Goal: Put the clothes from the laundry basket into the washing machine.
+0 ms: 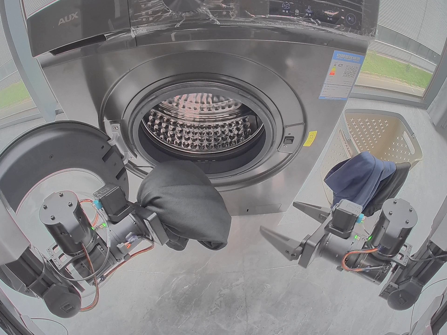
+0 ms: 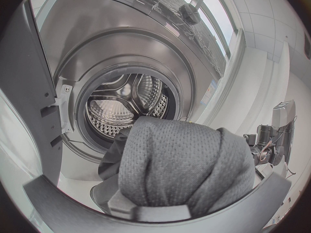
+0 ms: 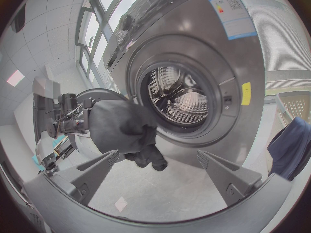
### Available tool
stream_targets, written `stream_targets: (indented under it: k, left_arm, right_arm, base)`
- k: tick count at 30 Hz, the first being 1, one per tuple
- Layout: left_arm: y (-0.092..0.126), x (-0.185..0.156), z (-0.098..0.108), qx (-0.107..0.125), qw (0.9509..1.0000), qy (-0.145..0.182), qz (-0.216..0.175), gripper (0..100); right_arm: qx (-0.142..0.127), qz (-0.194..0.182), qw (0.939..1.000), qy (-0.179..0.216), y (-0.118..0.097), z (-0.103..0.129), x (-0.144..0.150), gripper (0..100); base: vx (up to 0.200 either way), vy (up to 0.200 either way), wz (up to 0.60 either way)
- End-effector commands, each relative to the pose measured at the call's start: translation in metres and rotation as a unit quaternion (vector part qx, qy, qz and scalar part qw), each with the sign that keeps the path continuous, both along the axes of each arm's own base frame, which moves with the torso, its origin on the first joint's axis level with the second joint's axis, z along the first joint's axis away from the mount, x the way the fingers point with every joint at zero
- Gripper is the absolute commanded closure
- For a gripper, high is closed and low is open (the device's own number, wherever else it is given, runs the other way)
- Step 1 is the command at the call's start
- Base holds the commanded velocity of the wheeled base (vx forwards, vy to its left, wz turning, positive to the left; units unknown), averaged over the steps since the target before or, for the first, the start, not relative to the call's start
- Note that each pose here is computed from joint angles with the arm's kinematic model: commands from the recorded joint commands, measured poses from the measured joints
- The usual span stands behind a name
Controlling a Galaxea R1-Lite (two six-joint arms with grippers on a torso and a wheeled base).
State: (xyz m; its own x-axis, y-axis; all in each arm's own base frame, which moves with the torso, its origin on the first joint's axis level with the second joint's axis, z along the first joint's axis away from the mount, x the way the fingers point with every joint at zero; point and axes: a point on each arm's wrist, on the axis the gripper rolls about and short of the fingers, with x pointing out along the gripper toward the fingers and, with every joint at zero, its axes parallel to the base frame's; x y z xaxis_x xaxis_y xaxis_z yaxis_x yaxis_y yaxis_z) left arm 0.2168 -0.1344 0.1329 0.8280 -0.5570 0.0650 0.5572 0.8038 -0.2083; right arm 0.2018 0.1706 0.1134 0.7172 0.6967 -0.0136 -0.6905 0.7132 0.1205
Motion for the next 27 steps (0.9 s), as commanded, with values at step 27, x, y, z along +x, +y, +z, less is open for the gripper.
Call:
stream_targets:
  k: [27]
  left_arm:
    - [0.015, 0.001, -0.007, 0.042, 0.9988, -0.004, 0.026, 100]
  right_arm:
    - [-0.017, -0.121, 0.9924, 0.012, -0.046, -0.011, 0.034, 0]
  base:
    - [0.0, 0.044, 0.0]
